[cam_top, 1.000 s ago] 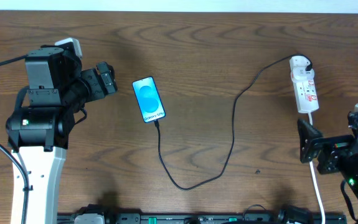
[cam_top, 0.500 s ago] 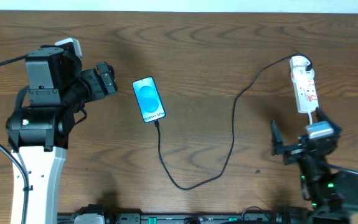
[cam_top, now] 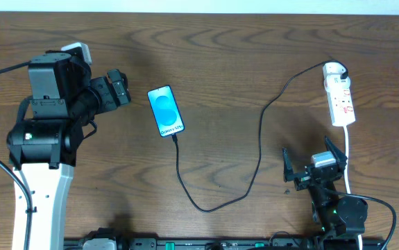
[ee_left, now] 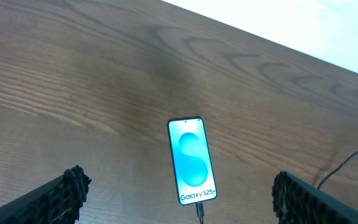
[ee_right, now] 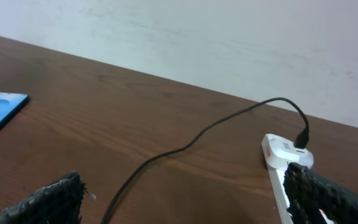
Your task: Plug charger to phone and switch on socket
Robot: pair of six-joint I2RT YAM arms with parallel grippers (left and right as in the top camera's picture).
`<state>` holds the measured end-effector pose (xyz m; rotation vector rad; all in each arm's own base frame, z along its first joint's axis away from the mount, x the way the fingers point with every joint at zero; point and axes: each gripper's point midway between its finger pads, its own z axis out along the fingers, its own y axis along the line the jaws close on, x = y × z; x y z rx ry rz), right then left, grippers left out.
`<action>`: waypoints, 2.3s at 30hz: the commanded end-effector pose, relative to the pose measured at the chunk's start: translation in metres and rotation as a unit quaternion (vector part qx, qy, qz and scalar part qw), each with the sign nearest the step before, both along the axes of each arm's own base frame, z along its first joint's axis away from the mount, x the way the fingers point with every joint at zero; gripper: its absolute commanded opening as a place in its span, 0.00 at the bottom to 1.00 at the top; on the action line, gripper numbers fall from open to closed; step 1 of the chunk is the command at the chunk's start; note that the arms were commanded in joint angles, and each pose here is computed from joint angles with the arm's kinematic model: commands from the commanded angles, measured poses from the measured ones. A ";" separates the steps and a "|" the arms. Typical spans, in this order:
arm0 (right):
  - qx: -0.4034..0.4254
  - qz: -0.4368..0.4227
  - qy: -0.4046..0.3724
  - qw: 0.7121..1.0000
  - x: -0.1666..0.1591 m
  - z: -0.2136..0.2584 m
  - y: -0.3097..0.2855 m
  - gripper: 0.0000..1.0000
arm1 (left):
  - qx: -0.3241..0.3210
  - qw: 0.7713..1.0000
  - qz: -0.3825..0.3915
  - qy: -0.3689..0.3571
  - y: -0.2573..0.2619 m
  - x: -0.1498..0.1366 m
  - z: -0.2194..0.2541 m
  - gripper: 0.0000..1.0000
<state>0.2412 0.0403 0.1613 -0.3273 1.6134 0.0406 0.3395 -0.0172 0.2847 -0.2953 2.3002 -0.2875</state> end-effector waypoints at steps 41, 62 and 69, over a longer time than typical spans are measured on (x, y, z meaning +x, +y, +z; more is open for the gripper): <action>0.000 -0.004 -0.003 1.000 0.000 -0.001 -0.001 0.99 | 0.131 0.960 0.038 -0.244 0.032 -0.062 -0.013 0.96; 0.000 -0.004 -0.003 1.000 0.000 -0.001 -0.001 0.99 | 0.134 0.940 0.045 -0.311 0.031 -0.094 -0.134 0.96; 0.000 -0.004 -0.003 1.000 0.000 -0.001 -0.001 0.99 | 0.143 0.947 0.037 -0.286 0.031 -0.096 -0.148 0.96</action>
